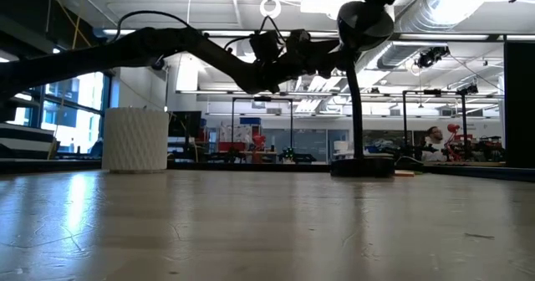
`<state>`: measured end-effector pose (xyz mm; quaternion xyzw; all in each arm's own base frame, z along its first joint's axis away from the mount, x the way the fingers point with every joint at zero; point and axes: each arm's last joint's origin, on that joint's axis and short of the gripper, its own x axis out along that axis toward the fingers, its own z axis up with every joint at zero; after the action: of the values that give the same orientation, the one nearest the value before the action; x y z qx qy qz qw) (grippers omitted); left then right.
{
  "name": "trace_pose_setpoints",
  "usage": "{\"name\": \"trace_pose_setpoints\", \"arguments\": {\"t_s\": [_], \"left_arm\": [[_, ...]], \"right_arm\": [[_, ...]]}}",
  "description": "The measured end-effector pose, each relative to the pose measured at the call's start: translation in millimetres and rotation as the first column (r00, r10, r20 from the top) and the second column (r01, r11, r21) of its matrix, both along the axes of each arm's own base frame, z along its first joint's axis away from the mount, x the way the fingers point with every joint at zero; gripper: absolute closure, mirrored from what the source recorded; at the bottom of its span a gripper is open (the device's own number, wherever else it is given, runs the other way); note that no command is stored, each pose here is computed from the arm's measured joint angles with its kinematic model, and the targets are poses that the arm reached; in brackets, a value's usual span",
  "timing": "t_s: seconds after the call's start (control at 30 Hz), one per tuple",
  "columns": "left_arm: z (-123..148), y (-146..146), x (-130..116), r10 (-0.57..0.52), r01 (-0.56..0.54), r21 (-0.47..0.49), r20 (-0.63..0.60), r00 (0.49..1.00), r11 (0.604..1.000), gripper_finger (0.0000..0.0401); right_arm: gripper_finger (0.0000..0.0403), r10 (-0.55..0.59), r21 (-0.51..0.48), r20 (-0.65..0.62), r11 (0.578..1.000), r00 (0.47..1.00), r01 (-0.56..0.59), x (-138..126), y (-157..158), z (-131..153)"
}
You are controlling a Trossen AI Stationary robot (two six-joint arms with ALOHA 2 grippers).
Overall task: Screw lightbulb
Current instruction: Insert the light bulb into the desk lamp
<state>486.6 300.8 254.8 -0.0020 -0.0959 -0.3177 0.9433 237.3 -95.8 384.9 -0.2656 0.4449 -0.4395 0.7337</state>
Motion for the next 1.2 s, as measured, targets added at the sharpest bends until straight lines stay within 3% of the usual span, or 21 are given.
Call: {"name": "trace_pose_setpoints", "arguments": {"t_s": [0.13,0.2,0.5,0.7,0.8,0.9,1.0,1.1,1.2], "left_arm": [[0.0,-0.5,0.2,-0.003,0.003,0.001,-0.001,1.0,1.0,0.0128],[0.0,-0.6,0.3,-0.004,0.004,0.001,0.0,1.0,1.0,0.0128],[0.1,-1.3,0.3,-0.014,0.014,0.0,-0.006,1.0,1.0,0.0128],[0.1,-1.2,0.2,-0.014,0.014,0.0,-0.006,1.0,1.0,0.0128],[0.1,-0.9,0.1,-0.014,0.014,0.0,-0.007,1.0,1.0,0.0128],[0.1,-0.9,0.1,-0.014,0.014,-0.004,-0.01,1.0,1.0,0.0128],[0.1,-0.7,0.0,-0.013,0.013,-0.005,-0.01,1.0,1.0,0.0128],[0.1,-0.6,0.0,-0.012,0.012,-0.006,-0.01,1.0,1.0,0.0128],[0.2,-0.5,-0.1,-0.012,0.011,-0.006,-0.009,1.0,1.0,0.0128]], "right_arm": [[0.0111,-0.139,0.102,0.296,0.988,0.945,0.113,0.2,0.4,0.8],[0.0111,-0.182,0.144,0.383,0.98,0.906,0.136,0.6,0.5,1.0],[0.0111,-0.132,0.13,0.417,0.988,0.899,0.085,-4.6,7.9,10.6],[0.0111,0.051,0.051,0.227,0.997,0.973,-0.064,-12.6,21.3,17.2],[0.0111,0.177,0.007,-0.004,0.984,0.984,-0.177,-15.6,25.5,15.9],[0.0111,0.283,-0.006,-0.294,0.955,0.913,-0.297,-16.2,27.5,10.4],[0.0111,0.349,0.016,-0.531,0.915,0.772,-0.403,-14.7,26.7,5.1],[0.0111,0.34,0.016,-0.643,0.902,0.686,-0.431,-10.7,21.5,2.2],[0.0111,0.306,0.009,-0.691,0.909,0.654,-0.416,-7.6,13.8,-0.1]]}}
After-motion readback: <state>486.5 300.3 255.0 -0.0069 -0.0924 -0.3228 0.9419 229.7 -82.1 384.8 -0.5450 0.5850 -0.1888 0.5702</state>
